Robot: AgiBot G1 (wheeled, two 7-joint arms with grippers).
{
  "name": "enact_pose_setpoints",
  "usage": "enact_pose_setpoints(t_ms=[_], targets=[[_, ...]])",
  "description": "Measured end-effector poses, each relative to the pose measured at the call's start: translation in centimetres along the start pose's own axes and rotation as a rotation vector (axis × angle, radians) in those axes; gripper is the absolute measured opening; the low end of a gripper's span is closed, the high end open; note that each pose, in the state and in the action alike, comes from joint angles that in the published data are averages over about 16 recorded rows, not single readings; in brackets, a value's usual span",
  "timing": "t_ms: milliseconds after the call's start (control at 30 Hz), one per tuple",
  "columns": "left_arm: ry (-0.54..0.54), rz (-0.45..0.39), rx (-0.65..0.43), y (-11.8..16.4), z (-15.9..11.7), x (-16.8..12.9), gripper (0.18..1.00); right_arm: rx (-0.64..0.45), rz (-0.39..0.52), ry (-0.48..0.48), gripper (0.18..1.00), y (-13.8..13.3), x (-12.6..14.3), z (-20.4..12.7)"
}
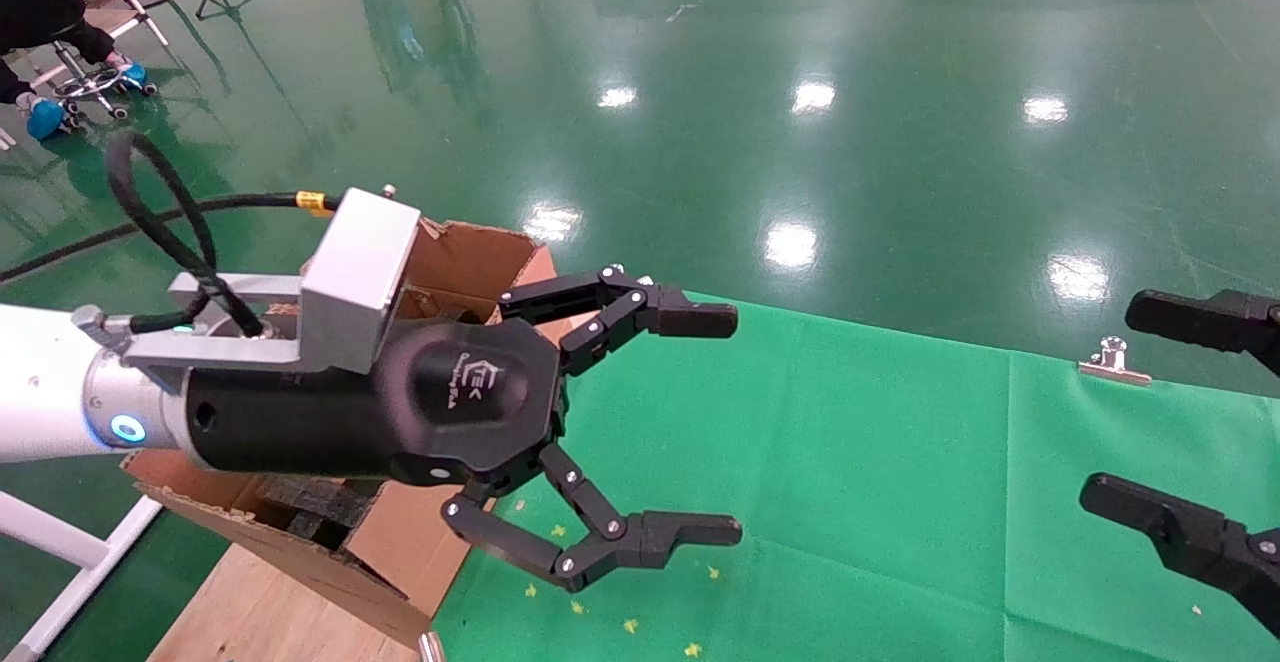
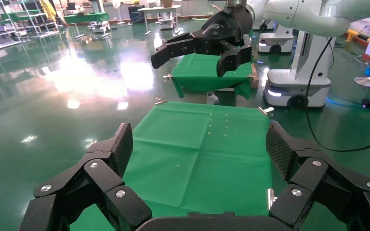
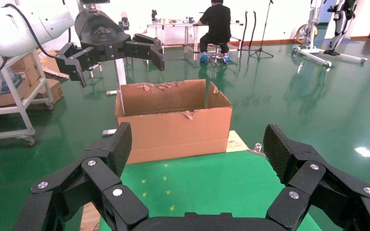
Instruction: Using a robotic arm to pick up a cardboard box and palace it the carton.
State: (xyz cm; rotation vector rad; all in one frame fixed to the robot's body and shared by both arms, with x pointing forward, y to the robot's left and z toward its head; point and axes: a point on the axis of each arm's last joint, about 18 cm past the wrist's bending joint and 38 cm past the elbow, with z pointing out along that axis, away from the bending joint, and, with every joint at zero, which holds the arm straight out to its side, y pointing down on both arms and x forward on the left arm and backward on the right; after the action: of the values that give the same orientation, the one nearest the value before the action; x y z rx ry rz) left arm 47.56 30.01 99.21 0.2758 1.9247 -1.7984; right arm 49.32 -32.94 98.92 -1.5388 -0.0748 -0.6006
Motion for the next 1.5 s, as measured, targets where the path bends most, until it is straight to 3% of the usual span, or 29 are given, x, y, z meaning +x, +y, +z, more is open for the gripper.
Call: enact_pose_setpoints(t_ms=[1500], targets=[[-0.001,0.0,-0.001,0.01,-0.01,-0.05,1.001,0.0,0.0,0.0,1.001,0.0,0.0,0.0]])
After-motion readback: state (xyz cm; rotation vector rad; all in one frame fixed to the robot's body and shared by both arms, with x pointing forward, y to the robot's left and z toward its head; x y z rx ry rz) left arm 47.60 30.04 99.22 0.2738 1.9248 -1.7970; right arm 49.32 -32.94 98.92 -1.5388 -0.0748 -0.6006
